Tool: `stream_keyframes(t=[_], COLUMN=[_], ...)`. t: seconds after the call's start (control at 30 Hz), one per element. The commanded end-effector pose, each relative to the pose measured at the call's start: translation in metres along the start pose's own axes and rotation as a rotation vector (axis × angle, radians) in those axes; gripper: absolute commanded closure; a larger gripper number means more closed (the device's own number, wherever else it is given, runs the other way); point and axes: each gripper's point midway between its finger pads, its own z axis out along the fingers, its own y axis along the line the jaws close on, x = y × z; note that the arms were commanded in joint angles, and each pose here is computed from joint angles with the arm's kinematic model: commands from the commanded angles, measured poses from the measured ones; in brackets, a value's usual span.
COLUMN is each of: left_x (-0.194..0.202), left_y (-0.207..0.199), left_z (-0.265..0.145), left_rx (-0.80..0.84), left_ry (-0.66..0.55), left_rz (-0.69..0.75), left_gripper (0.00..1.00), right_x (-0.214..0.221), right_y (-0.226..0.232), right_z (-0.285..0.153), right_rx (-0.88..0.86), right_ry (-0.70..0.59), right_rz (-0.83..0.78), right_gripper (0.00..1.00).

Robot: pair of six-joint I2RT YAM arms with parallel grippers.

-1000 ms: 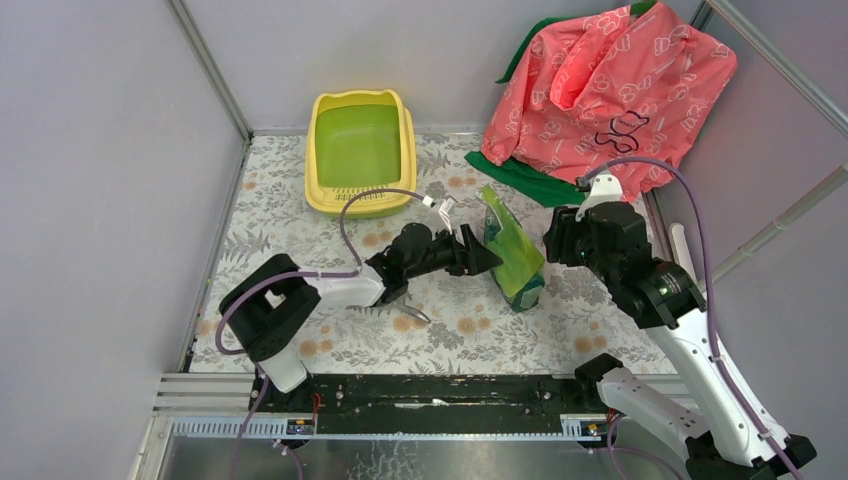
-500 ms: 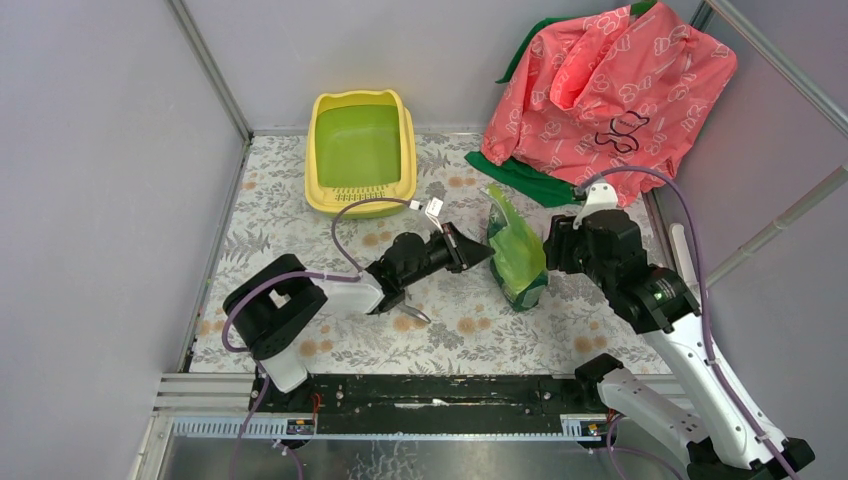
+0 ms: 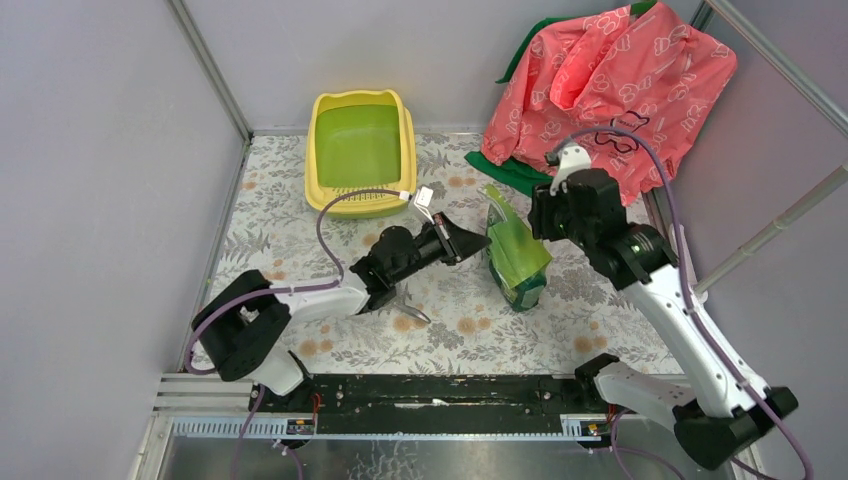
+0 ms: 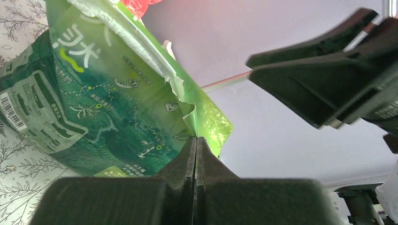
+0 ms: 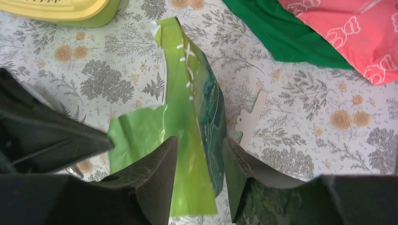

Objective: Fill the litter box with clean litter

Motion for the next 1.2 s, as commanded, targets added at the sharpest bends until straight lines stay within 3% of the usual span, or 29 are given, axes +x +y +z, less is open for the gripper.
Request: stream_keyframes(t=[0.0,0.23,0.33,0.4,0.5,0.57,0.77,0.97,1.17], left_x=[-0.012,-0.014,-0.01,-0.007,-0.005,-0.007,-0.024,-0.035,-0.034], left_y=[-0.02,-0.036,-0.024,-0.009,0.014,0.024,0.042,0.06,0.067], left_z=[-0.005,-0.007,-0.008,-0.012,-0.026,-0.036,-0.055,-0.071,-0.074], left_rx=[0.019,0.013,-0.059,-0.135,-0.231,-0.281,-0.355,-0.372,-0.374], left_ry=[-0.029,0.011,0.035,0.049,0.041,0.034,-0.003,-0.021,-0.016], left_rz=[0.025,0.038,0.045,0.055,0.065,0.084,0.101,0.057,0.042], left_gripper=[1.0,1.0,1.0,0.84,0.45,0.35,0.32,0.31,0.31], right_x=[-0.032,-0.039,-0.042,-0.044,-0.047,-0.049,-0.05,-0.039,-0.025], right_y=[0.011,0.053,0.066,0.067,0.06,0.056,0.05,0.05,0.043], right_z=[0.018,0.053,0.069,0.078,0.09,0.095,0.108,0.117,0.118], right_rx=[-0.023,-0.024,0.001,0.042,0.127,0.163,0.223,0.219,0.233], right_ry=[-0.037,0.014,0.024,0.027,0.026,0.018,0.037,0.088,0.111], right_rz=[-0.075,-0.264,-0.312,-0.328,-0.34,-0.347,-0.409,-0.472,-0.51], right_gripper=[0.53,0.52,0.52,0.52,0.52,0.52,0.53,0.63,0.57])
